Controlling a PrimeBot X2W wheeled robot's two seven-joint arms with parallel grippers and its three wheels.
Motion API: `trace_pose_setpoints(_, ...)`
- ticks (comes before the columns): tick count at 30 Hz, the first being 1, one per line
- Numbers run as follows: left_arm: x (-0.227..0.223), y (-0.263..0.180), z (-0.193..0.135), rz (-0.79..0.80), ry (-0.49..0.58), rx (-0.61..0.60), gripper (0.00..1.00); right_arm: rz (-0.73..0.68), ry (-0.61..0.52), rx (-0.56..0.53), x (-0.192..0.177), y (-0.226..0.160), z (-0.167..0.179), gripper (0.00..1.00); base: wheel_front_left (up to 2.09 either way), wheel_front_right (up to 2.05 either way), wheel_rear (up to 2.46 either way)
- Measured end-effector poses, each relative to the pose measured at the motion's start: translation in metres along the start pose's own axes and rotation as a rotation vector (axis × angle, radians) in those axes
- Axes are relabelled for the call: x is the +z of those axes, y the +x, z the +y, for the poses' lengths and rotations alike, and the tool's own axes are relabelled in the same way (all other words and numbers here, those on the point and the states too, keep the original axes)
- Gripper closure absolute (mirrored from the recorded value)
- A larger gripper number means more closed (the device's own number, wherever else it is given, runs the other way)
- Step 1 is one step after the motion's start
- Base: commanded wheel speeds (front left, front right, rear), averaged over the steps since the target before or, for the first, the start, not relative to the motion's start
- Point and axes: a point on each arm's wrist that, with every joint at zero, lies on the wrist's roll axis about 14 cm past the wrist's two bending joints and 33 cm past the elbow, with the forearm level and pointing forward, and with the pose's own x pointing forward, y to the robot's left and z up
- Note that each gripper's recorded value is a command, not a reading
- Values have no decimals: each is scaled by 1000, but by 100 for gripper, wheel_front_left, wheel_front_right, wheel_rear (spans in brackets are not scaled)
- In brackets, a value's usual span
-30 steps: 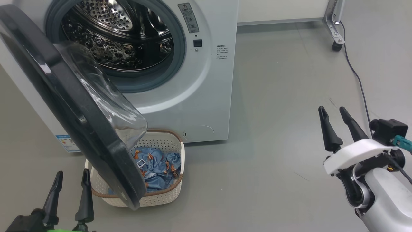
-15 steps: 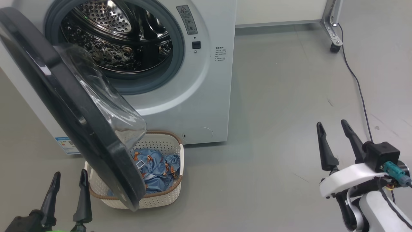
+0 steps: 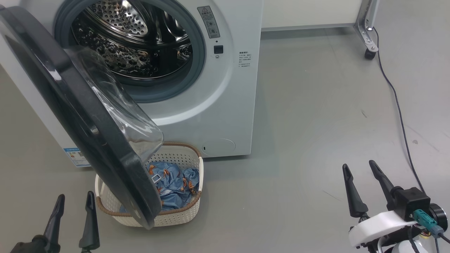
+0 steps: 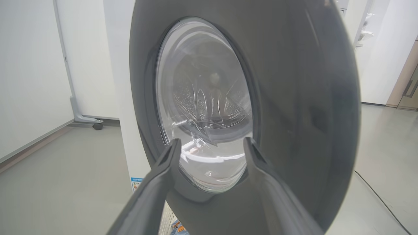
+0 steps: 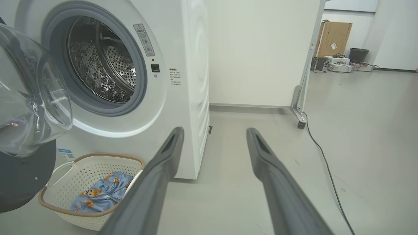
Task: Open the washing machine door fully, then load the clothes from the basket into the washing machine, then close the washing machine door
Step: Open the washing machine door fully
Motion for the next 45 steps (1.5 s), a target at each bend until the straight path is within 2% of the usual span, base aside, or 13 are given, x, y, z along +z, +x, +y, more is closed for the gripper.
trace_pose_setpoints(17, -16, -8, 2, 53, 22, 9, 0, -3, -8, -45, -2, -12, -3, 0, 0, 0, 0)
trace_pose_setpoints(45, -34, -17, 11, 117, 49, 32, 0, 7, -1, -51, -8, -15, 4, 0, 0, 0, 0)
